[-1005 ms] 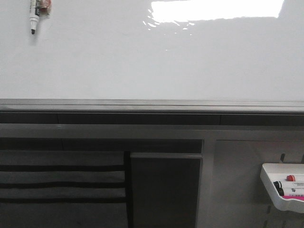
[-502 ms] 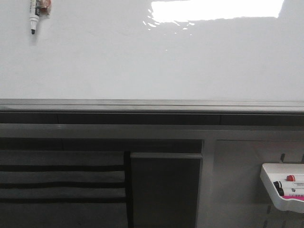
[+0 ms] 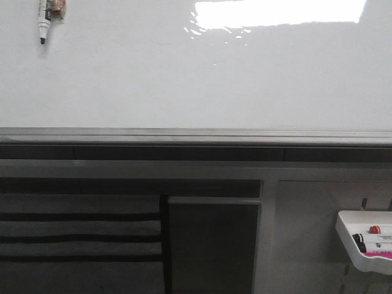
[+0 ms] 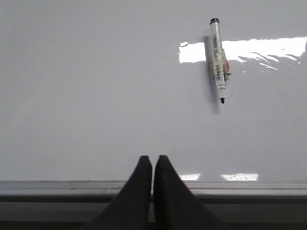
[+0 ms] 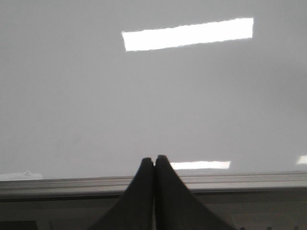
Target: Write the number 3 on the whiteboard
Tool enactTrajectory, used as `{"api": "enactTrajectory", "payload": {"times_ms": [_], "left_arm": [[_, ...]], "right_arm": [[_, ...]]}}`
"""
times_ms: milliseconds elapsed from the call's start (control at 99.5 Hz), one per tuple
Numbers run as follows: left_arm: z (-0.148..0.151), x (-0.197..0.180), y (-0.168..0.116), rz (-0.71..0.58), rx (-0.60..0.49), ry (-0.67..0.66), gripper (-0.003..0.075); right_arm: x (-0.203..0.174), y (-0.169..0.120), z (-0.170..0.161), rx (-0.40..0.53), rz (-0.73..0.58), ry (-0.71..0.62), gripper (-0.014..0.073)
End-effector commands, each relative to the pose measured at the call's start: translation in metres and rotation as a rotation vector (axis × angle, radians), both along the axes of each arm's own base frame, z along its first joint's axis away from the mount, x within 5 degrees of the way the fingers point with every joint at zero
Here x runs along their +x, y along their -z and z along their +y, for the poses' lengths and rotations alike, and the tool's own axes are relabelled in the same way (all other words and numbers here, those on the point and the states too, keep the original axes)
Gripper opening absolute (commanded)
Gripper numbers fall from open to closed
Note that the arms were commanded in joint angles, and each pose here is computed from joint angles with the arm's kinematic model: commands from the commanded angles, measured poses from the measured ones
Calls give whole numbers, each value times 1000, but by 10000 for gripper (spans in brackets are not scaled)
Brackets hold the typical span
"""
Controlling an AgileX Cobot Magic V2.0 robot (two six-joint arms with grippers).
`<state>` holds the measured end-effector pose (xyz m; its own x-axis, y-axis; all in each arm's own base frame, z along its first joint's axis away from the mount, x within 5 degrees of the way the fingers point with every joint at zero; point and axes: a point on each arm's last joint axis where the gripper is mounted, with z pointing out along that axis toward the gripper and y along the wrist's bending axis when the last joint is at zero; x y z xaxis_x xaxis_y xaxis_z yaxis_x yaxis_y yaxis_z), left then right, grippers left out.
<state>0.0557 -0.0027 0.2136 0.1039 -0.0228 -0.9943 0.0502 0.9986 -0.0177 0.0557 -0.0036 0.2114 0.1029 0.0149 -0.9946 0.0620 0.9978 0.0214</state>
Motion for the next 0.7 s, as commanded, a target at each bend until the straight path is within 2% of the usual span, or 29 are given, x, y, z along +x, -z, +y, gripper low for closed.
{"api": "enactTrajectory", "payload": {"times_ms": [0, 201, 251, 332, 392, 462, 553, 693], "left_arm": [[0, -3, -5, -92, -21, -2, -20], [0, -3, -5, -92, -21, -2, -20], [0, -3, -6, -104, -21, -2, -20], [1, -4, -11, -129, -25, -2, -20], [1, -6, -17, -146, -57, 0, -20], [1, -8, -27, -163, -97, 5, -20], [1, -13, -47, -163, -98, 12, -20], [0, -18, -83, -93, -70, 20, -20]], "right_arm": [[-1, 1, 0, -8, -67, 0, -62], [-1, 2, 0, -3, -50, 1, -62], [-1, 2, 0, 24, -44, 0, -62], [-2, -2, 0, 120, -14, -8, -62], [-2, -6, 0, 134, 30, -11, -62], [-4, -16, 1, 135, 58, -14, -62], [-6, -38, 1, 145, 28, -20, -62], [-5, -74, 1, 120, 1, -21, -62]]}}
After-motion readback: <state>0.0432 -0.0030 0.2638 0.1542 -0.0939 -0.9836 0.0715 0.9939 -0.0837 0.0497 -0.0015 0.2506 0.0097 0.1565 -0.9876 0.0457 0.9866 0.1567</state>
